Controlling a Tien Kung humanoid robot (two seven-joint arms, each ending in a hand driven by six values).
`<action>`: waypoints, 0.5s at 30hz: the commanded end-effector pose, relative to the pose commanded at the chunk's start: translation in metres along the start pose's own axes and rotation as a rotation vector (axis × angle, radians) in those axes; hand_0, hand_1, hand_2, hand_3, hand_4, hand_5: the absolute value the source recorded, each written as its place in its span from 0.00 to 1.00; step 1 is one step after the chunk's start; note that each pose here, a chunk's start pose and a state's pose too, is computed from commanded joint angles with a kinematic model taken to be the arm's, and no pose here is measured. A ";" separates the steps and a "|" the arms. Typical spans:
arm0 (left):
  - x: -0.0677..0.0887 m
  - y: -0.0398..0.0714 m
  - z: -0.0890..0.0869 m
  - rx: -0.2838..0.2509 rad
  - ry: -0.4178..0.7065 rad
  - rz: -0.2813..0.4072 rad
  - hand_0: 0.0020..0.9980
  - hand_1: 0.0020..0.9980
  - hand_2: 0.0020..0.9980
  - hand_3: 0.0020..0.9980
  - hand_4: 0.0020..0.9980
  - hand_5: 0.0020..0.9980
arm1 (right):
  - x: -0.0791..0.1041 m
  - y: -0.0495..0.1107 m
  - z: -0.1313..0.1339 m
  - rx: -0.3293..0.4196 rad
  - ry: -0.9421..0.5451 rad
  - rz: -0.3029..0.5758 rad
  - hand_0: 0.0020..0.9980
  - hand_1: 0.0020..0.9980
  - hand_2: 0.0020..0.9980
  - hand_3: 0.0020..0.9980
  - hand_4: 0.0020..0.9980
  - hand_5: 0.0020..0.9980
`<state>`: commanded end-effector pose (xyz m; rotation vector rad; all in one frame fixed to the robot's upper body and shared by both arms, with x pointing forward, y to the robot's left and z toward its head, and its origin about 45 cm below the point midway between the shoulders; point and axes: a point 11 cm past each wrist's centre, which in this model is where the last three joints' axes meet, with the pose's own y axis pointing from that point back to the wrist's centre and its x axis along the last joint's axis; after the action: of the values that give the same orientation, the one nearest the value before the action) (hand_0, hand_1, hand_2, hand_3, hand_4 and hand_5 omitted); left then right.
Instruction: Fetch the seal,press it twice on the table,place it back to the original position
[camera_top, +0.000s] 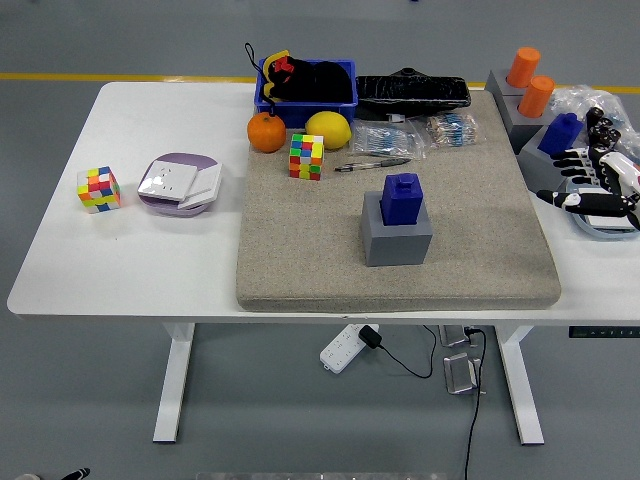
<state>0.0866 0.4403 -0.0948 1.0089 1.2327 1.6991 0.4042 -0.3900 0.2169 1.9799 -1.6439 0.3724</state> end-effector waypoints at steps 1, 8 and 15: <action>0.000 0.000 0.000 0.000 0.000 0.000 0.82 0.81 0.78 0.82 0.73 0.42 | 0.000 0.000 0.000 0.000 0.000 0.000 0.84 0.80 0.79 0.77 0.92 0.26; -0.001 0.000 0.000 0.001 0.001 -0.004 0.82 0.81 0.78 0.82 0.72 0.42 | 0.000 0.000 -0.001 0.001 0.003 0.002 0.84 0.79 0.78 0.77 0.91 0.26; 0.001 0.000 -0.001 0.003 0.001 0.001 0.82 0.81 0.78 0.82 0.72 0.43 | -0.002 0.000 0.001 -0.004 0.003 -0.004 0.83 0.79 0.78 0.77 0.90 0.26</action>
<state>0.0851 0.4406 -0.0949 1.0105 1.2366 1.6988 0.4034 -0.3890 0.2152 1.9781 -1.6373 0.3707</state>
